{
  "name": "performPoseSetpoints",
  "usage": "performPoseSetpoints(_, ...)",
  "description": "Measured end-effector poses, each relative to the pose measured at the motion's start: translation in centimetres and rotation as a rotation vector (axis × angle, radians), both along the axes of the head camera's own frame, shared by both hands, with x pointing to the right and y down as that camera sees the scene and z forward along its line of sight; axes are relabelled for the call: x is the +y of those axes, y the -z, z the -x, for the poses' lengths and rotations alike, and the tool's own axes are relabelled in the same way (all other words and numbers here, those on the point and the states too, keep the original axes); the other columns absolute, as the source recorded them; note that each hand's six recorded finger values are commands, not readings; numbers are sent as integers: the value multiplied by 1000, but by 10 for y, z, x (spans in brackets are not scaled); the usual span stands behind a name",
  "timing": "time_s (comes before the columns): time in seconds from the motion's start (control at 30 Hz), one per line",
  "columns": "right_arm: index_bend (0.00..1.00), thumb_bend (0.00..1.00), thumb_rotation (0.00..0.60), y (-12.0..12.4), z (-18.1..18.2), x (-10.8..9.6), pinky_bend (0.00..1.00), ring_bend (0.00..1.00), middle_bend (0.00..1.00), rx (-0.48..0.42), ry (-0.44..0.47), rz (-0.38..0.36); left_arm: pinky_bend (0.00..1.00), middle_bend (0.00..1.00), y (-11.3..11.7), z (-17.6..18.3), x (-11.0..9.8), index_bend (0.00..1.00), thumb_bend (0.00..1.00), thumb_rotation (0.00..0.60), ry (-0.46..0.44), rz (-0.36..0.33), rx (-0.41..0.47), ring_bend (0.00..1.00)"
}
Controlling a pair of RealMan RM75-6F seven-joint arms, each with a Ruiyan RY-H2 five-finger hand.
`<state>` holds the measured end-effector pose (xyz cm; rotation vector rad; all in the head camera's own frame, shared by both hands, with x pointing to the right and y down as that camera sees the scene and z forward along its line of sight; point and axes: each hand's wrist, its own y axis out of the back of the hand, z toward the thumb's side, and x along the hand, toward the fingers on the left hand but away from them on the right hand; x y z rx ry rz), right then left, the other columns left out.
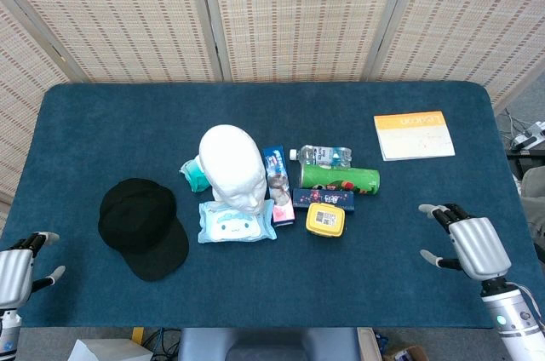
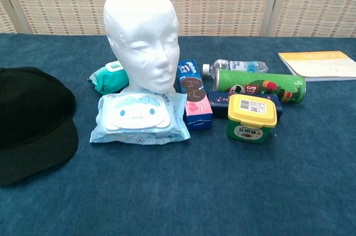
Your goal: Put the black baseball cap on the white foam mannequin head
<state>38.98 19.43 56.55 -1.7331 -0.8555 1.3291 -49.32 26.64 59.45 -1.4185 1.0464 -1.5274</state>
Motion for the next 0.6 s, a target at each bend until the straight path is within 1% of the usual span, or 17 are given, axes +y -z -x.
performPoseSetpoints(0.5,282,0,600,0,0,-2,617,293,389,-7,-2,2,718,466,0,-1,0,412,0,600,-2,-5,-1,515)
performPoseSetpoints(0.6,283,0,600,-1,0,-5,617,293,389,-10,-5,7,718,471,1,-2,-1,416,7,600,-2,-5,15,515)
